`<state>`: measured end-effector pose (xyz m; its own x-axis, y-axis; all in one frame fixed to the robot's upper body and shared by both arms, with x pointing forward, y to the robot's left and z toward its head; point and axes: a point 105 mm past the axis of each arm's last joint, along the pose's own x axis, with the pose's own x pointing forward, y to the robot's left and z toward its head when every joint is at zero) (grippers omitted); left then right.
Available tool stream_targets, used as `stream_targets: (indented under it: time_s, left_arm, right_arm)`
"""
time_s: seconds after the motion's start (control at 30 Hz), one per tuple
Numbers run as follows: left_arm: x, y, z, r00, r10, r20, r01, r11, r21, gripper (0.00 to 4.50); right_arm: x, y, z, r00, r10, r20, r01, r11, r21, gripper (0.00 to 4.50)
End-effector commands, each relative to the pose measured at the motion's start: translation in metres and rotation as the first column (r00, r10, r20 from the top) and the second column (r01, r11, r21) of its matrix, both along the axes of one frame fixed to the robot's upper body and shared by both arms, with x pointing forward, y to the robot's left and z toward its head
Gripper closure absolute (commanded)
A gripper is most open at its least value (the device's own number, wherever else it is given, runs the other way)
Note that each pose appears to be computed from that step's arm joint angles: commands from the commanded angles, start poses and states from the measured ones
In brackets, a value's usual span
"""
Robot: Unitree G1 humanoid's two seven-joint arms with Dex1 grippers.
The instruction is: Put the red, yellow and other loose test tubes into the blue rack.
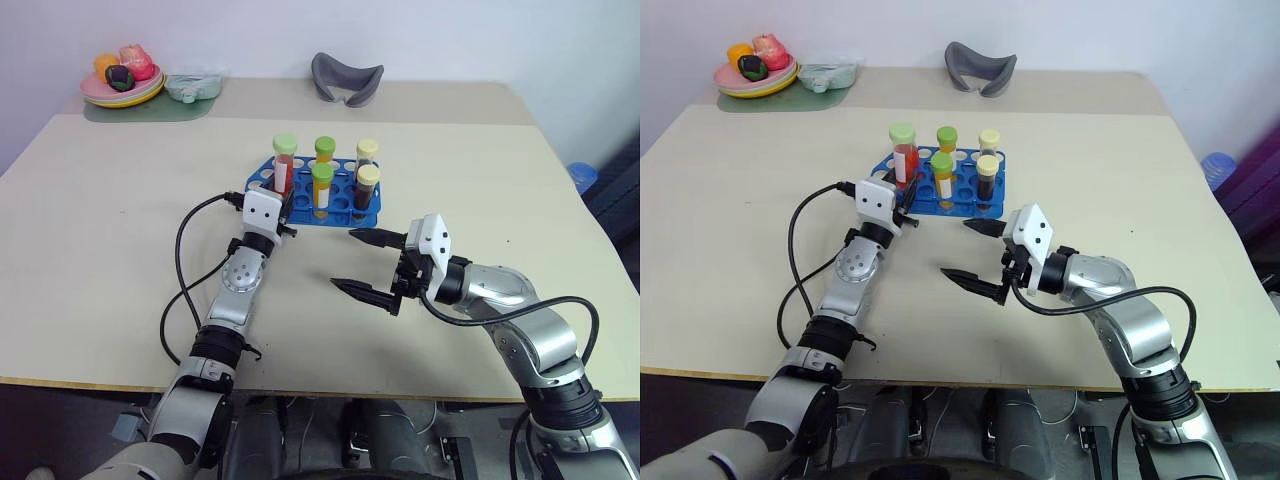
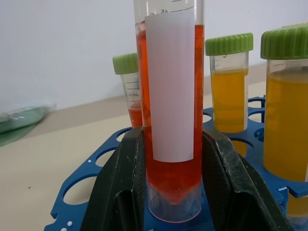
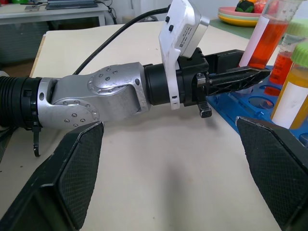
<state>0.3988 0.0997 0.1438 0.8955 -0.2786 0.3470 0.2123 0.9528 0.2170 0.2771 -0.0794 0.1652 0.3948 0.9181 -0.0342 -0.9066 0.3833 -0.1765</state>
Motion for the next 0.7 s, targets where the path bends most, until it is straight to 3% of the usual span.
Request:
stream_targets:
  time_s: [0.03, 0.37, 0.47, 0.6, 0.7]
  left_arm:
    - [0.0, 0.001, 0.001, 1.0, 0.009, 0.013, -0.009, 1.0, -0.011, 3.12]
    - [0.003, 0.001, -0.006, 1.0, 0.003, -0.026, -0.004, 0.999, -0.05, 3.12]
    - [0.002, 0.003, -0.006, 0.999, -0.001, -0.036, -0.002, 0.997, -0.074, 2.14]
    - [0.0, 0.007, -0.001, 1.0, 0.015, -0.009, -0.015, 0.997, -0.069, 0.07]
    - [-0.005, 0.012, 0.006, 1.0, -0.002, 0.007, 0.003, 0.994, -0.109, 0.03]
  right_arm:
    - [-0.001, -0.001, 0.014, 0.999, 0.0, 0.054, -0.001, 1.0, 0.012, 0.0]
    - [-0.001, 0.0, 0.015, 0.999, -0.002, 0.054, 0.002, 1.0, 0.015, 0.0]
    - [-0.001, 0.0, 0.015, 0.999, -0.002, 0.054, 0.001, 1.0, 0.014, 0.0]
    - [-0.001, 0.001, 0.014, 0.999, -0.001, 0.054, 0.0, 1.0, 0.014, 0.0]
    - [-0.002, 0.001, 0.014, 0.998, 0.001, 0.055, -0.001, 1.0, 0.014, 0.0]
